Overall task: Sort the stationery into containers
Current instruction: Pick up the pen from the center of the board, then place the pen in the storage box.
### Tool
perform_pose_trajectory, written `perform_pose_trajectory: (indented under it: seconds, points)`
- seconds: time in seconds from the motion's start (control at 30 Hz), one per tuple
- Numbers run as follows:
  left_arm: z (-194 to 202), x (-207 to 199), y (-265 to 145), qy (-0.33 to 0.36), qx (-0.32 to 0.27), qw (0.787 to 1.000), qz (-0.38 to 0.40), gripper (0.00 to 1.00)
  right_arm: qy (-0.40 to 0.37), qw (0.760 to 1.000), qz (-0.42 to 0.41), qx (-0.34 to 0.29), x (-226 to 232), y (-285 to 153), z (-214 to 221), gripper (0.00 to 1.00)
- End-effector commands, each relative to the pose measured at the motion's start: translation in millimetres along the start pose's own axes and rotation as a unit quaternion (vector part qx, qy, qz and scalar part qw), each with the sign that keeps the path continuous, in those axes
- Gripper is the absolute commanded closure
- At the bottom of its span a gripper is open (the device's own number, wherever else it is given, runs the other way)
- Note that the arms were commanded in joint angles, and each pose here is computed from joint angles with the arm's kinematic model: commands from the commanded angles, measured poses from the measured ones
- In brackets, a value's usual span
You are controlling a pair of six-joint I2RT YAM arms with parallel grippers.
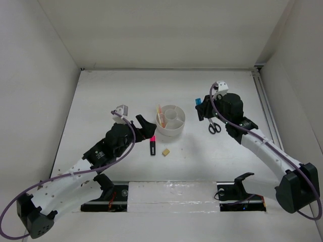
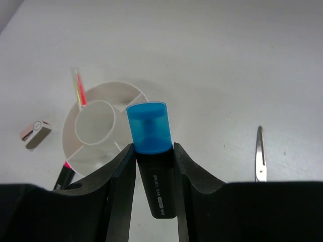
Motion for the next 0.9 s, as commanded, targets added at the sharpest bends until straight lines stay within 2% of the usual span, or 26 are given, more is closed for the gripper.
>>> perform_pose_trajectory:
  seconds: [0.0, 0.1, 0.2, 0.3, 0.43, 0.57, 0.7, 0.73, 0.8, 0.87]
  points:
    - [-9, -9, 2, -0.005, -0.024, 0.999, 0.030, 0.00, -0.048, 0.989, -0.113, -0.081, 28, 3, -45, 1.00]
    - [-7, -11, 3, -0.007, -0.025, 0.999, 0.044, 0.00, -0.073, 0.971, -0.204, -0.102, 46, 12, -53, 1.00]
    - [1, -12, 5, 0.003, -0.018, 0.998, 0.068, 0.00, -0.088, 0.955, -0.258, -0.115, 51, 22, -50, 1.00]
    - [5, -11, 5, 0.008, -0.015, 0.997, 0.076, 0.00, -0.089, 0.945, -0.285, -0.135, 52, 28, -51, 1.00]
    - [9, -8, 2, 0.013, -0.013, 0.996, 0.082, 0.00, -0.100, 0.942, -0.294, -0.127, 48, 40, -49, 1.00]
    - [8, -9, -1, 0.009, -0.023, 0.995, 0.095, 0.00, -0.120, 0.917, -0.359, -0.121, 54, 51, -53, 1.00]
    - [9, -9, -2, 0.014, -0.021, 0.995, 0.099, 0.00, -0.126, 0.907, -0.386, -0.110, 58, 72, -62, 1.00]
    - [9, -9, -2, 0.014, -0.021, 0.995, 0.099, 0.00, -0.116, 0.911, -0.384, -0.099, 55, 81, -57, 1.00]
    - [11, -7, -2, 0.014, -0.021, 0.995, 0.099, 0.00, -0.129, 0.895, -0.413, -0.108, 61, 84, -62, 1.00]
    - [13, -8, -2, 0.014, -0.018, 0.994, 0.105, 0.00, -0.125, 0.894, -0.418, -0.102, 59, 94, -60, 1.00]
Point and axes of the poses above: each gripper's point midway between its finger pads, its own y axis out along the fingers, its own x axis along the line the jaws close on, z = x × y, the point moved 7 cm from there along -y, back along the fingers, and after that the axes turned 9 degrees about y, right-handed, at the moved point
